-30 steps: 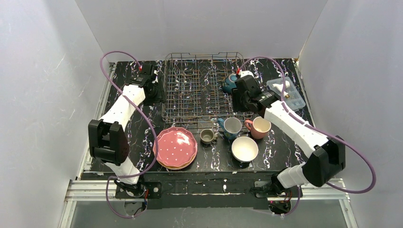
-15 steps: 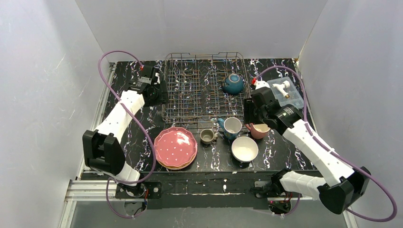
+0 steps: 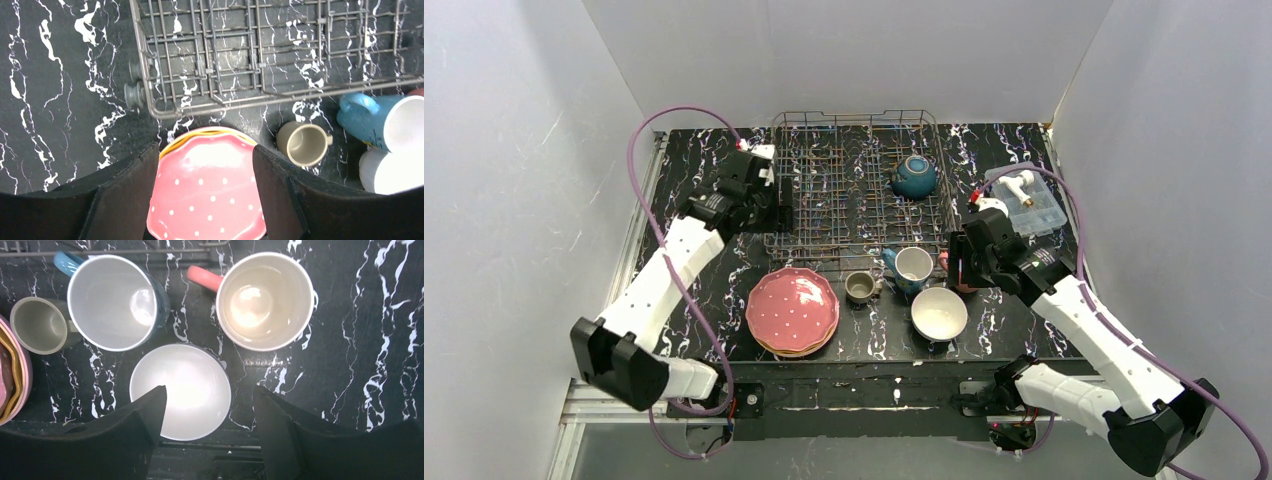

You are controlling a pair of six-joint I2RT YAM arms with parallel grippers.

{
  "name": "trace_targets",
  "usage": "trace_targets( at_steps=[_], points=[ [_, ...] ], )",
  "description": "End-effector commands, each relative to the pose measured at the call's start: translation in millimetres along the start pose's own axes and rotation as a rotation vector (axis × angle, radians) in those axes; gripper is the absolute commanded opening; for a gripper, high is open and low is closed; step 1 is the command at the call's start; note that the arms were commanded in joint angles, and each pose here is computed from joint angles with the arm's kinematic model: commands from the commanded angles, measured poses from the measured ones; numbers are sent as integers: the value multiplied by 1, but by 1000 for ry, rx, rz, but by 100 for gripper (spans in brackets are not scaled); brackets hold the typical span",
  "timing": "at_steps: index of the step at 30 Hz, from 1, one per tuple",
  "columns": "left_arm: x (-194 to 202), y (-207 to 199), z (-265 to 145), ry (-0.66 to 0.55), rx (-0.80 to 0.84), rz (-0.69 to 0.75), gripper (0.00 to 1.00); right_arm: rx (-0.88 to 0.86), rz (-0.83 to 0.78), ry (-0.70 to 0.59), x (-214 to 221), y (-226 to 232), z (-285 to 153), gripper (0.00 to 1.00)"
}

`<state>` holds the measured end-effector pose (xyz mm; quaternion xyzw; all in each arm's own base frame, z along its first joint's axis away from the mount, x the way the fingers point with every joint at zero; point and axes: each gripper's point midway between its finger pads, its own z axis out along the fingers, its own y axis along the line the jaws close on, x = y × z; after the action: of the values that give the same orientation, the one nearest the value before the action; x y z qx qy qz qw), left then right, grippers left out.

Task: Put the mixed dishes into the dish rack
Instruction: Pick up the bowl from the corner of the board.

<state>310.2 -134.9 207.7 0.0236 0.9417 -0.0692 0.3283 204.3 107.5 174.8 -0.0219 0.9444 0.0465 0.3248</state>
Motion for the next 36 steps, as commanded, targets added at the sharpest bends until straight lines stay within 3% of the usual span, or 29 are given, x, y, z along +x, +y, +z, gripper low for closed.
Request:
trace_targets(
  at_steps=[1,19,36],
  points=[
    [26,-2,-26,29,71,12,67,11,43,50,16,-4,-1,73],
    [131,-23,-54,186,318,27,67,36,105,172,72,-15,14,72],
    [165,-38,-61,215,413,85,66,53,191,214,100,-15,36,67]
  ],
)
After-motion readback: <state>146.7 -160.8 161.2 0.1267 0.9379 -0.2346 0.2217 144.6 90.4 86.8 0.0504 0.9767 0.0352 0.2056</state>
